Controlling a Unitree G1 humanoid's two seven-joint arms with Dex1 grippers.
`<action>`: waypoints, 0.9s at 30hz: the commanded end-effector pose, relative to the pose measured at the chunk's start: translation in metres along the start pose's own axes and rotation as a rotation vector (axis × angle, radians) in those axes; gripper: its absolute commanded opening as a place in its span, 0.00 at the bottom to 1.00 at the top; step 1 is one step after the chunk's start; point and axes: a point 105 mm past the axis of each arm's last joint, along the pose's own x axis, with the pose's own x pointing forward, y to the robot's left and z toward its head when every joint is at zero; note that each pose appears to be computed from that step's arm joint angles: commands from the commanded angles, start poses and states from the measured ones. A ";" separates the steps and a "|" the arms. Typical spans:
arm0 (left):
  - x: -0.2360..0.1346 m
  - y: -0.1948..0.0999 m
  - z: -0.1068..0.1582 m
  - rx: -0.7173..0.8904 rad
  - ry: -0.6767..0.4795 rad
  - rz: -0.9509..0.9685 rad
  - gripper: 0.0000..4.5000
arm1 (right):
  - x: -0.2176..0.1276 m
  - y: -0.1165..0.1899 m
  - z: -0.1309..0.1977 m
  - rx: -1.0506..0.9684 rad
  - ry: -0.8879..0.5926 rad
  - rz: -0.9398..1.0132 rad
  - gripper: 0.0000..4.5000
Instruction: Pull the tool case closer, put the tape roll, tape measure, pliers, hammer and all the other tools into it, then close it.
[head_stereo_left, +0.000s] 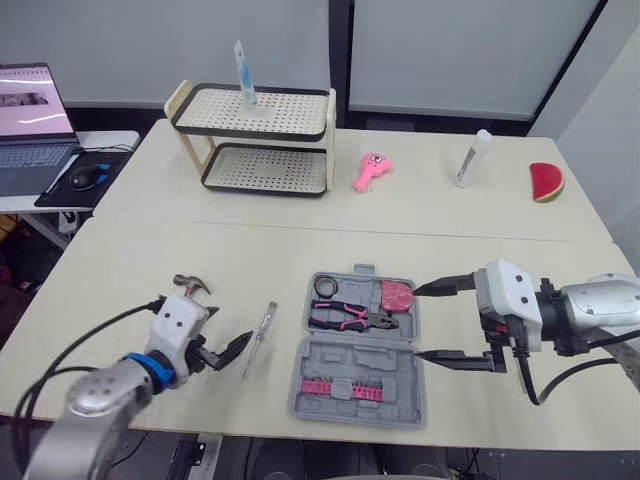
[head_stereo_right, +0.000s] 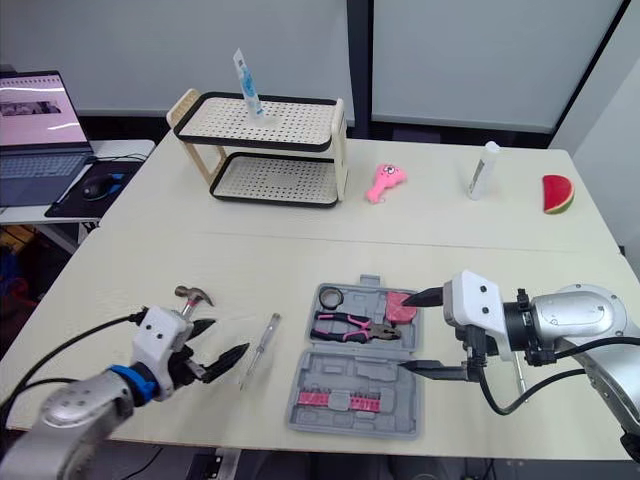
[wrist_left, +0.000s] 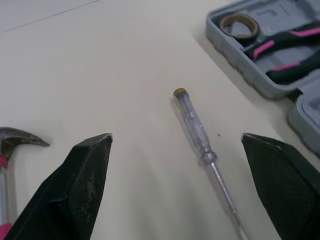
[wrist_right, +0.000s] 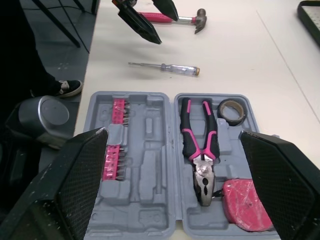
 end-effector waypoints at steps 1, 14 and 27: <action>-0.004 0.014 0.015 0.354 -0.029 -0.208 0.96 | 0.001 0.004 0.009 -0.016 -0.020 -0.048 1.00; 0.037 0.023 0.039 1.347 -0.029 -0.894 0.96 | 0.025 0.020 0.010 0.177 -0.019 -0.078 1.00; 0.068 0.002 0.038 1.664 0.044 -1.251 0.96 | 0.032 0.029 0.016 0.209 -0.026 -0.065 1.00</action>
